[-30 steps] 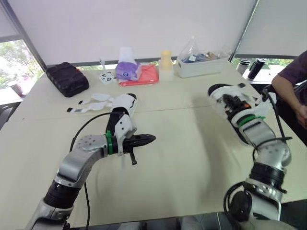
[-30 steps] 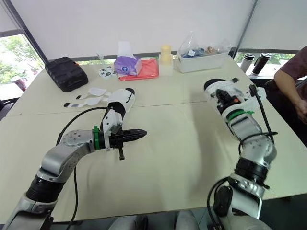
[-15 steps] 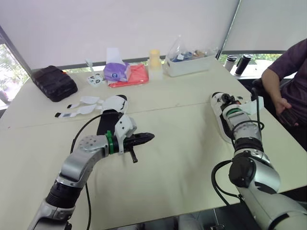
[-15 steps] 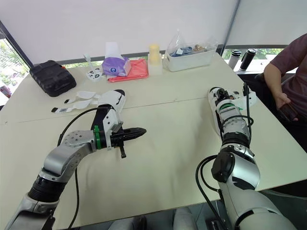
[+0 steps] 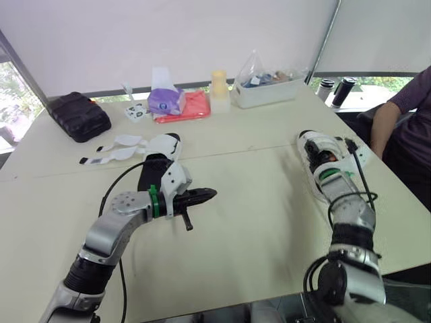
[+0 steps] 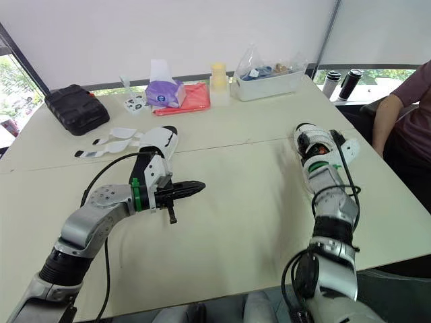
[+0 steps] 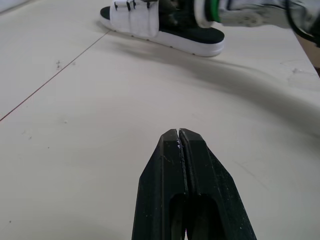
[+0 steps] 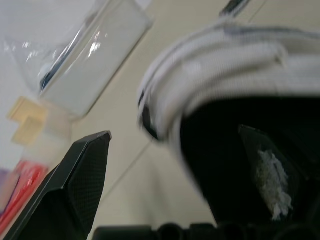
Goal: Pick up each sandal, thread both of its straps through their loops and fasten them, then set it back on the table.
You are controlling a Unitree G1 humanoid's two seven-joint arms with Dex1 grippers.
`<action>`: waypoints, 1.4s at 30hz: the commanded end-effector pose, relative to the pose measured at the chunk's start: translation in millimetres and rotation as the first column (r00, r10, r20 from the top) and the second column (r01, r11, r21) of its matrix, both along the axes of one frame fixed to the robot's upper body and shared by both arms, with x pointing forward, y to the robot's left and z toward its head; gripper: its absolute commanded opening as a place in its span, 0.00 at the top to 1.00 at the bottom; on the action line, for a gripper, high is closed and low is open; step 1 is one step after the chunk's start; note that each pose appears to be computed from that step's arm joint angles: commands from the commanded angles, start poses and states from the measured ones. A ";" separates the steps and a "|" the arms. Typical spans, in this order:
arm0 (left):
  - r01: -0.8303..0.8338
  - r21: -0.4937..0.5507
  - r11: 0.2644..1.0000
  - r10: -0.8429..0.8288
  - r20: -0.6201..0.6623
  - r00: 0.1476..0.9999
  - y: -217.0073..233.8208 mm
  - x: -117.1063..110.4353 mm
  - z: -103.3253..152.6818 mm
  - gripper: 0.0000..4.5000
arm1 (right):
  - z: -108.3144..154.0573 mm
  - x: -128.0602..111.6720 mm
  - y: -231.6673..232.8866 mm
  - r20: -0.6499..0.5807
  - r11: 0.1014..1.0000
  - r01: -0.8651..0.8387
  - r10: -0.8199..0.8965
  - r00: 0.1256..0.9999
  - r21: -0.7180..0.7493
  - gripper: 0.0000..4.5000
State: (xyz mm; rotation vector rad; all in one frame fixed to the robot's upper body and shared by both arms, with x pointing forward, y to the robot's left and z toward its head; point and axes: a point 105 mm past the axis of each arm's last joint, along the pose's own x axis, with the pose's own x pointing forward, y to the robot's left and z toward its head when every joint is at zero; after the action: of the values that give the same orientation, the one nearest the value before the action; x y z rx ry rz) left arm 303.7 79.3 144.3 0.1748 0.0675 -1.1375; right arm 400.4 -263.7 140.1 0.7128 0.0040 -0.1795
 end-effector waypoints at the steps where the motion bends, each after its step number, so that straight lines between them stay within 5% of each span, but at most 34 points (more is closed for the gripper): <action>1: 0.008 -0.007 1.000 -0.008 0.039 0.999 0.7 0.3 7.7 1.00 | 15.1 -17.7 11.6 0.028 1.000 -0.024 0.024 0.999 -0.005 0.02; 8: -0.005 -0.010 1.000 0.005 0.021 1.000 4.7 4.6 2.1 1.00 | 28.2 -53.6 25.8 0.054 0.997 -0.032 0.037 0.998 -0.074 0.02; 16: -0.021 -0.009 1.000 0.021 0.030 0.999 6.5 8.6 0.9 1.00 | 36.7 -47.6 25.2 0.059 0.984 -0.060 0.070 0.996 -0.166 0.02; 23: -0.126 -0.005 0.992 0.126 0.078 0.989 24.0 17.6 6.2 1.00 | 54.5 -69.8 69.1 0.068 0.784 -0.243 0.341 0.938 -0.571 0.02; 29: -0.329 -0.091 0.940 0.339 0.148 0.929 53.4 45.8 27.6 1.00 | 59.9 -62.0 105.5 0.025 0.541 -0.273 0.480 0.877 -0.796 0.02; 35: -0.475 -0.177 0.862 0.503 0.177 0.846 75.8 59.6 47.2 1.00 | 59.5 -45.4 113.1 0.037 0.477 -0.234 0.492 0.870 -0.847 0.02; 42: -0.469 -0.174 0.866 0.495 0.158 0.855 74.3 51.6 39.9 1.00 | 56.2 -39.5 116.7 0.040 0.469 -0.232 0.500 0.865 -0.852 0.02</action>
State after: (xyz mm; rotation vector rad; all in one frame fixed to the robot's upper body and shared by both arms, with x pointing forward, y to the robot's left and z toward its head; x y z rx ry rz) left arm 358.6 154.3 168.8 0.1359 -0.0788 -0.6091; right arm 361.6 -150.4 181.0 -0.2540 -0.1340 0.3533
